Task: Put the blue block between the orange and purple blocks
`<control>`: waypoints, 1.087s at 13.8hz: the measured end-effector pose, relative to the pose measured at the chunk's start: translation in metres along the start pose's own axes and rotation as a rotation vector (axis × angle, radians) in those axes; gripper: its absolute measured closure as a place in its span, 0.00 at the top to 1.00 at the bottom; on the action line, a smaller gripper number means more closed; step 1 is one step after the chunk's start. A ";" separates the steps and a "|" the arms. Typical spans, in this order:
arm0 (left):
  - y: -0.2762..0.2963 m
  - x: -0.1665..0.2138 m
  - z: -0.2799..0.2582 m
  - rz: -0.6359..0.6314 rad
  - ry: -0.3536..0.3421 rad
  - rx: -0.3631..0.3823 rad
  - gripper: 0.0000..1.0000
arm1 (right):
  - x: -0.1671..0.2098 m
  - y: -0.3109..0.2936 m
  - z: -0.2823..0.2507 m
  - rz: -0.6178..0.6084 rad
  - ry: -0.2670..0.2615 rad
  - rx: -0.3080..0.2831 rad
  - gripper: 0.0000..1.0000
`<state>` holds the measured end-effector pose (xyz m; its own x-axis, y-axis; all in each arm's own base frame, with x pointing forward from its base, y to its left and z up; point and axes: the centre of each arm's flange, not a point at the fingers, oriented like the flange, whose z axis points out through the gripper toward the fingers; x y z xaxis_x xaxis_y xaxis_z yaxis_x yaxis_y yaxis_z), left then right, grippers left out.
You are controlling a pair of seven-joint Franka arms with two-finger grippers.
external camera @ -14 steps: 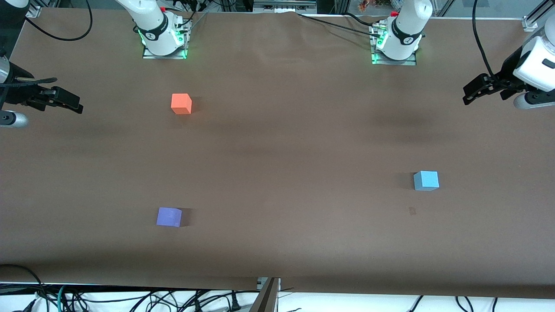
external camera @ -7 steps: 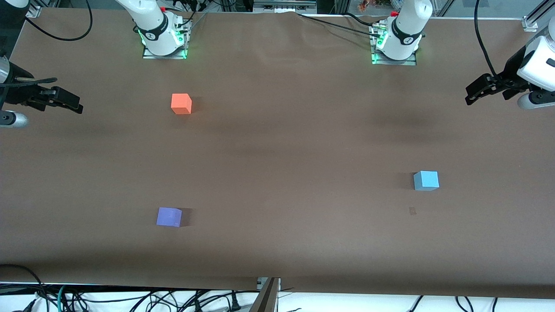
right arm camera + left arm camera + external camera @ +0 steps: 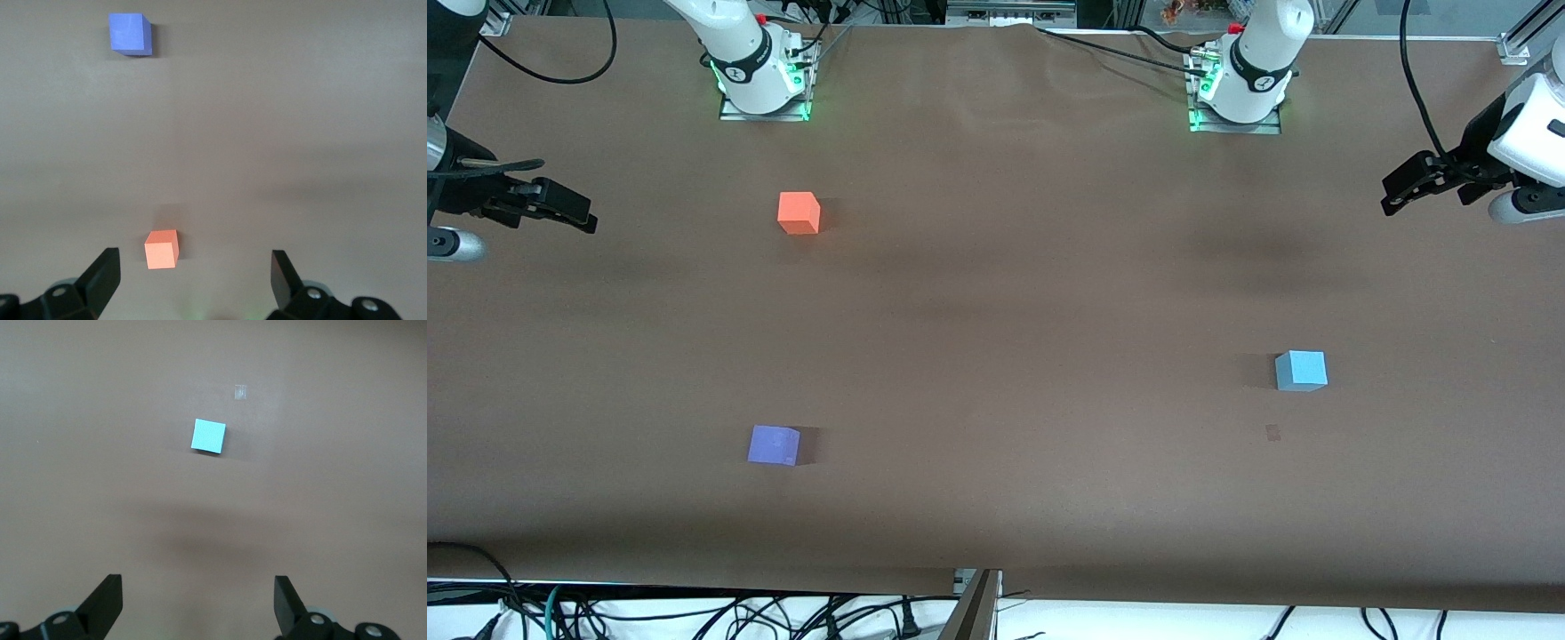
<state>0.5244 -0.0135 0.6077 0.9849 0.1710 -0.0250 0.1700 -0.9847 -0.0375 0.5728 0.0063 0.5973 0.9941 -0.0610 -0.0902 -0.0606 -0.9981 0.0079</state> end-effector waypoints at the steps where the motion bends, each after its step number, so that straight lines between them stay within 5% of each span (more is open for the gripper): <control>1: -0.001 0.000 0.000 -0.001 0.001 0.000 1.00 | 0.000 -0.001 0.000 -0.001 0.003 0.000 1.00; 15: -0.002 0.007 0.012 -0.008 -0.014 0.005 1.00 | 0.003 -0.002 0.000 -0.003 0.015 0.001 1.00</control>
<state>0.5309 -0.0099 0.5958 0.9831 0.1792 -0.0385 0.1775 -0.9832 -0.0428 0.5757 0.0077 0.5973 0.9954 -0.0585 -0.0757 -0.0582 -0.9983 0.0067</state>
